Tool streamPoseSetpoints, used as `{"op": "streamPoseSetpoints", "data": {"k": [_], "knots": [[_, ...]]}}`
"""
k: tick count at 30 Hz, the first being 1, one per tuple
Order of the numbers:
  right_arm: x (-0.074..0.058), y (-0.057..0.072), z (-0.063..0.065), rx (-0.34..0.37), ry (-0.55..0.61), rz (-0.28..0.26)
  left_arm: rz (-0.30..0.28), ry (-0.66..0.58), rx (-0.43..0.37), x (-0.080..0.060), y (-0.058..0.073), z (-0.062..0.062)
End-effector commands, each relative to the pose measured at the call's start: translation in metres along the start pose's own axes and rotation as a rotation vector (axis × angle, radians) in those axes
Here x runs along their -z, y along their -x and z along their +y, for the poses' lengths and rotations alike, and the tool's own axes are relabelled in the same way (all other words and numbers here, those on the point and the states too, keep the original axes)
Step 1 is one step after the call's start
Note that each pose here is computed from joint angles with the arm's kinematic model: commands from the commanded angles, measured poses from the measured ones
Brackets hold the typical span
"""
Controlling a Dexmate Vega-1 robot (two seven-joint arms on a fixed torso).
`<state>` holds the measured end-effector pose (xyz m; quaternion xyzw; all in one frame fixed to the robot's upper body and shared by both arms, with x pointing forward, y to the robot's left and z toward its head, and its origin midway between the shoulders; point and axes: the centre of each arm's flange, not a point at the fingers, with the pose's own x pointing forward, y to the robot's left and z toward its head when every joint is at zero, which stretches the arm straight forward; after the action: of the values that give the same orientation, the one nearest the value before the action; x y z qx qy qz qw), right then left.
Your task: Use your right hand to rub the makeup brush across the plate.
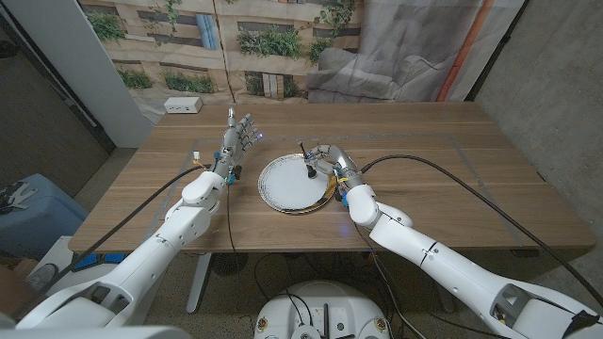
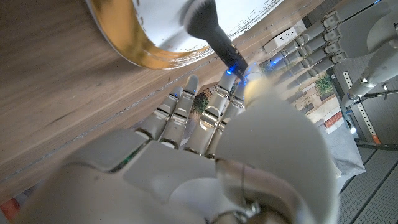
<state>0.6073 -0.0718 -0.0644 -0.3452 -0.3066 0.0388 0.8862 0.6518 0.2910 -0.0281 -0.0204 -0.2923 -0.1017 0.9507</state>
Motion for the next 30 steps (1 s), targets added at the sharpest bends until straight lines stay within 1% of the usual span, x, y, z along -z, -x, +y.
{"op": "streamPoseSetpoints", "data": {"k": [1,10,30], "knots": [[-0.003,-0.004,0.006,-0.020,-0.016,-0.012,0.000,0.000,0.000,0.000,0.000,0.000],[-0.006,-0.008,0.009,-0.033,-0.024,-0.026,0.000,0.000,0.000,0.000,0.000,0.000],[-0.014,-0.012,0.017,-0.055,-0.045,-0.053,0.000,0.000,0.000,0.000,0.000,0.000]]}}
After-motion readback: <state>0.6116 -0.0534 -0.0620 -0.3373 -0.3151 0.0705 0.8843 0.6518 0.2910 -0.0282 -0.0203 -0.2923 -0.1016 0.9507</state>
